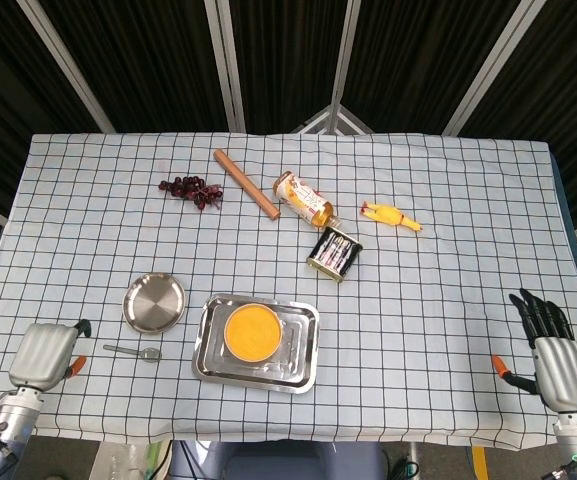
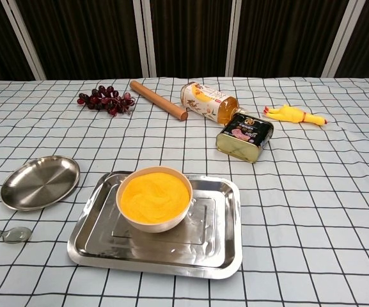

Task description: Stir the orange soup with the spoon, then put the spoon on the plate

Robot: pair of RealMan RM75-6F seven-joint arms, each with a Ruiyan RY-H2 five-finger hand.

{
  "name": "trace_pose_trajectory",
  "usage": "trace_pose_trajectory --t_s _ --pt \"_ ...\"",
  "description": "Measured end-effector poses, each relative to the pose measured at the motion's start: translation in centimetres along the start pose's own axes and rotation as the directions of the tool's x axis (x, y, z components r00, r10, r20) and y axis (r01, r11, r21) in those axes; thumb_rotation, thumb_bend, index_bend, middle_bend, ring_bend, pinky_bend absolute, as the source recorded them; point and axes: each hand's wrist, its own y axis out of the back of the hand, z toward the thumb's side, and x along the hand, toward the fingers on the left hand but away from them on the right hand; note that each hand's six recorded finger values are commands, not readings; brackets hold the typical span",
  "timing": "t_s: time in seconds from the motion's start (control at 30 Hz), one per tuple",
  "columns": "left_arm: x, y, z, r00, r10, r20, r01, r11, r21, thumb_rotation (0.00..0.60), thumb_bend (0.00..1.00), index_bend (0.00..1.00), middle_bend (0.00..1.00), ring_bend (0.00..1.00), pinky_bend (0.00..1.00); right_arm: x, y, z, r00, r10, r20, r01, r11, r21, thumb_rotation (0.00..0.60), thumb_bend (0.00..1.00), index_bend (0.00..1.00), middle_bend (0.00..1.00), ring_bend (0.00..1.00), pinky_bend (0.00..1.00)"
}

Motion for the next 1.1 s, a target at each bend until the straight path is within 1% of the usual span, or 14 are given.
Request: trace_pose_trajectory --t_s 0.03,0.13,0.33,0.53,0.83,1.1 --pt "0.3 -0.3 0.2 1.0 -0.015 -0.001 0.015 1.0 -0.001 0.6 0.39 0.48 1.0 1.0 1.0 0.0 0.0 0.0 1.0 0.001 0.002 -0.001 1.0 -0.001 0.6 0.34 0.0 0.0 0.0 0.0" --pt "1.0 -1.2 0.7 0.999 -0.051 -0.002 0.051 0.999 0.003 0.6 0.42 0.48 1.0 1.0 1.0 0.0 0.0 0.0 1.0 0.002 0.005 -0.002 1.0 -0.006 0.6 0.34 0.0 0.0 0.0 0.0" --pt "2.4 -2.7 2.0 0.996 -0.085 0.011 0.084 0.996 0.033 0.6 0.47 0.48 1.0 1.0 1.0 0.0 0.0 0.0 1.0 0.004 0.005 -0.004 1.0 -0.008 0.6 0.34 0.0 0.0 0.0 0.0" --pt "3.5 -4.0 3.2 0.994 -0.111 0.014 0.11 0.993 0.046 0.6 0.48 0.5 1.0 1.0 1.0 0.0 0.1 0.0 1.0 0.002 0.006 -0.002 1.0 -0.016 0.6 0.34 0.0 0.0 0.0 0.0" --pt "4.1 -5.1 4.3 0.991 -0.134 0.025 0.132 0.99 0.055 0.6 0.48 0.5 1.0 1.0 1.0 0.0 0.1 0.0 1.0 0.002 0.006 -0.002 1.0 -0.018 0.6 0.34 0.0 0.0 0.0 0.0" --pt "4.0 -5.4 4.2 0.989 -0.145 0.018 0.143 0.988 0.056 0.6 0.49 0.49 1.0 1.0 1.0 0.0 0.0 0.0 1.0 0.004 0.008 -0.004 1.0 -0.021 0.6 0.34 0.0 0.0 0.0 0.0"
